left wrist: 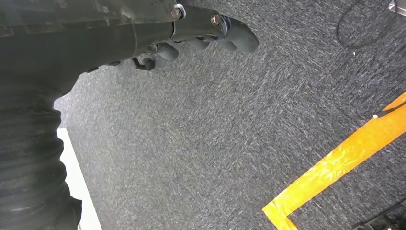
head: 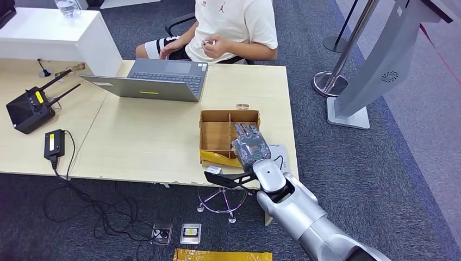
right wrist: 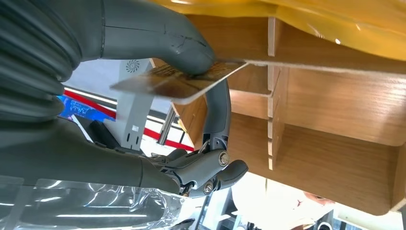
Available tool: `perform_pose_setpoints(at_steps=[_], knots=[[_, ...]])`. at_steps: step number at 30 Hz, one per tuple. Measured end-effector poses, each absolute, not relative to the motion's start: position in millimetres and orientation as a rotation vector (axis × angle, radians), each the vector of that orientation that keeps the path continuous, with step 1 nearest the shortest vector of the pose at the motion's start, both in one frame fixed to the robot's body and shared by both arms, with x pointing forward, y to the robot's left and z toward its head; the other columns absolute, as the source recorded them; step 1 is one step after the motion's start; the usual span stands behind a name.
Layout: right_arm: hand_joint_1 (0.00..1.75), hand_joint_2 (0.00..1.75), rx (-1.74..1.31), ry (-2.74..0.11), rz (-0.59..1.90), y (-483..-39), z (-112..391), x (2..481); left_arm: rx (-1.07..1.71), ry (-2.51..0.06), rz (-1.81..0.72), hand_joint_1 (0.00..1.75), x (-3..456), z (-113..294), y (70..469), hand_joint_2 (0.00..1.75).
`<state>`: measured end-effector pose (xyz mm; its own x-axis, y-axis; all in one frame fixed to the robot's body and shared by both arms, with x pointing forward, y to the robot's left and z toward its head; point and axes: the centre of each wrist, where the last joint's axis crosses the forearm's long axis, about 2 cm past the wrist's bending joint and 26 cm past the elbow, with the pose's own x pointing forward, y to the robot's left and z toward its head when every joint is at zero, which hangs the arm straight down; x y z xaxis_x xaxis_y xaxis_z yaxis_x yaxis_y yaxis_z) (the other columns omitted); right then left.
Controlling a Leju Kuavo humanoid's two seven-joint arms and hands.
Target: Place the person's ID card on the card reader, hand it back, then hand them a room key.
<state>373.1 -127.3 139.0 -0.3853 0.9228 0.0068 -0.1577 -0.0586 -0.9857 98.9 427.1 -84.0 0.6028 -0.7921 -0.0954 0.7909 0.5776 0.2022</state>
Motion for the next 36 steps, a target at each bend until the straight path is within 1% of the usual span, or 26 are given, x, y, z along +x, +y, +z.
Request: perform_pose_setpoints(at_steps=[1, 3, 6, 10, 12, 15, 22, 29, 36], knots=[[1.44, 1.75, -0.889, -1.346, 1.587, -126.9, 139.3, 373.4, 0.233, -0.005, -0.926, 0.0, 98.5, -84.1, 427.1, 1.75], [1.53, 1.75, -0.889, -1.347, 1.587, -126.2, 139.6, 373.8, 0.233, -0.004, -0.926, 0.0, 97.8, -84.2, 427.1, 1.75], [1.54, 1.75, -0.888, -1.345, 1.587, -125.7, 139.4, 374.1, 0.232, -0.003, -0.926, 0.0, 97.4, -84.3, 427.1, 1.75], [1.67, 1.75, -0.889, -1.344, 1.587, -125.4, 138.5, 374.1, 0.231, -0.002, -0.927, 0.0, 97.1, -84.4, 427.1, 1.75], [1.71, 1.75, -0.893, -1.349, 1.583, -124.6, 138.2, 373.8, 0.231, -0.002, -0.926, 0.0, 96.9, -84.4, 427.1, 1.75], [1.75, 1.75, -0.908, -1.37, 1.57, -123.1, 138.8, 373.5, 0.23, 0.0, -0.925, 0.0, 95.6, -84.7, 427.1, 1.75], [1.75, 1.75, -0.99, -1.412, 1.529, -120.1, 148.3, 375.2, 0.229, 0.005, -0.924, 0.0, 91.1, -85.7, 427.2, 1.75], [1.75, 1.75, -1.123, -1.559, 1.384, -118.1, 195.1, 378.9, 0.232, 0.011, -0.932, 0.0, 86.9, -86.5, 427.5, 1.75], [1.75, 1.75, -1.255, -1.922, 1.077, -124.9, 272.0, 369.5, 0.241, 0.012, -0.956, 0.0, 87.5, -86.4, 427.5, 1.75]])
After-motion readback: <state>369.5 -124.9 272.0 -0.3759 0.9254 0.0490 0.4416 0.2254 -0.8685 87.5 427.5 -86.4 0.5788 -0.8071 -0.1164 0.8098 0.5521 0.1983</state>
